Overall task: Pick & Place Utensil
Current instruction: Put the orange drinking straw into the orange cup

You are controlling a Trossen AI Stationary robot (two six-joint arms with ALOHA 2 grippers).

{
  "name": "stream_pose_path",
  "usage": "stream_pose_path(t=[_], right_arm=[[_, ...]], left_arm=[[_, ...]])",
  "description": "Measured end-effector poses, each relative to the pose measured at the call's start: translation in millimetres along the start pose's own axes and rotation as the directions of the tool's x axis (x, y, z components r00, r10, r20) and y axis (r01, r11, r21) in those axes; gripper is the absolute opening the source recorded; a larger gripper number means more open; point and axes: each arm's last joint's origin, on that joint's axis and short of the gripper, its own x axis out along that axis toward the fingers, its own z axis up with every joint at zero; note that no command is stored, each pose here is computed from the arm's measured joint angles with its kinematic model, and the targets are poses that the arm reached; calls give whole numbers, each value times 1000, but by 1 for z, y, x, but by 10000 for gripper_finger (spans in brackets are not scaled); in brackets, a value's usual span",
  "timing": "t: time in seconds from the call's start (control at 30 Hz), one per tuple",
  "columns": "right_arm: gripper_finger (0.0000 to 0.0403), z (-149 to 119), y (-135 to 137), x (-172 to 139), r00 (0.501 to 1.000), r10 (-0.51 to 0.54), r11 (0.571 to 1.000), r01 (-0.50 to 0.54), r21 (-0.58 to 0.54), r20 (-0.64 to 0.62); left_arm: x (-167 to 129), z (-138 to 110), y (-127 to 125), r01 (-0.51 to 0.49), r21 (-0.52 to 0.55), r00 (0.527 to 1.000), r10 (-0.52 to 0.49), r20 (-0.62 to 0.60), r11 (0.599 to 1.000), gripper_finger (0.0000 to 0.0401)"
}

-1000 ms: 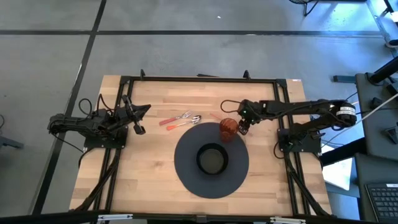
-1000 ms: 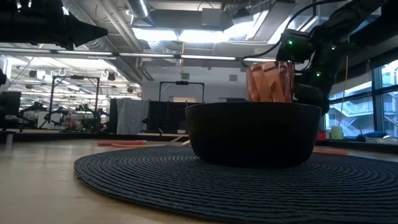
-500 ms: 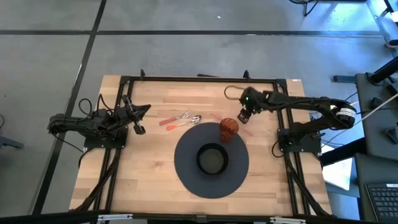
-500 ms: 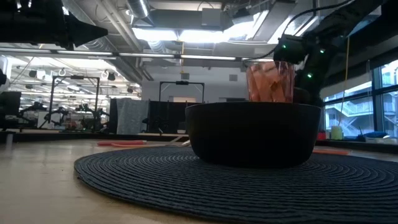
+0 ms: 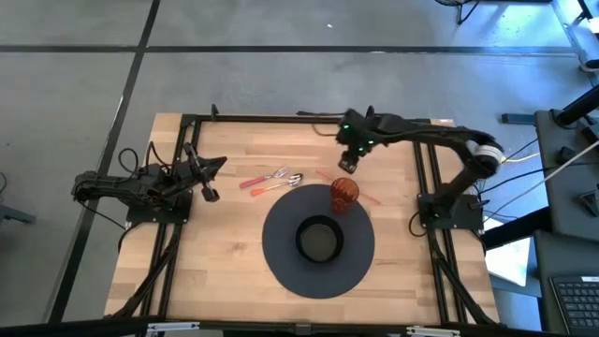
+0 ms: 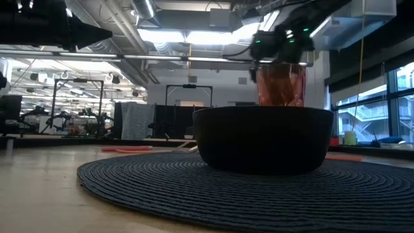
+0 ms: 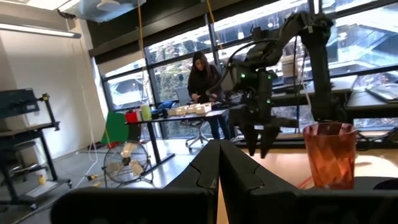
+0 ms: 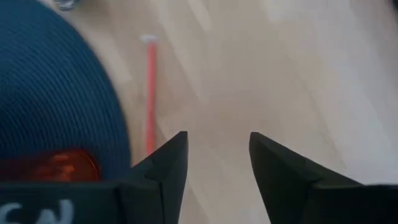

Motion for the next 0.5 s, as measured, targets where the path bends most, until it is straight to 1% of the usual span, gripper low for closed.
stream_pose_path(t=[0.13, 0.2, 0.27, 0.37, 0.5], right_arm=[[194, 24, 11, 12, 999, 42, 997, -42, -60, 8], [205, 34, 17, 17, 996, 86, 993, -85, -78, 10], [215, 41, 21, 21, 995, 97, 991, -95, -97, 15], [226, 47, 26, 29, 995, 104, 986, -103, -133, 6], [229, 47, 25, 48, 995, 95, 985, -99, -144, -36]], left_arm=[[0, -1, 0, -22, 8, 1000, 22, -17, 1000, 4], [0, -1, 1, -27, 18, 999, 27, -19, 999, 4], [0, -1, 1, -27, 29, 999, 27, -19, 999, 4], [0, -1, 1, -27, 45, 999, 28, -18, 999, 4], [0, -1, 1, -28, 63, 999, 29, -14, 998, 4]])
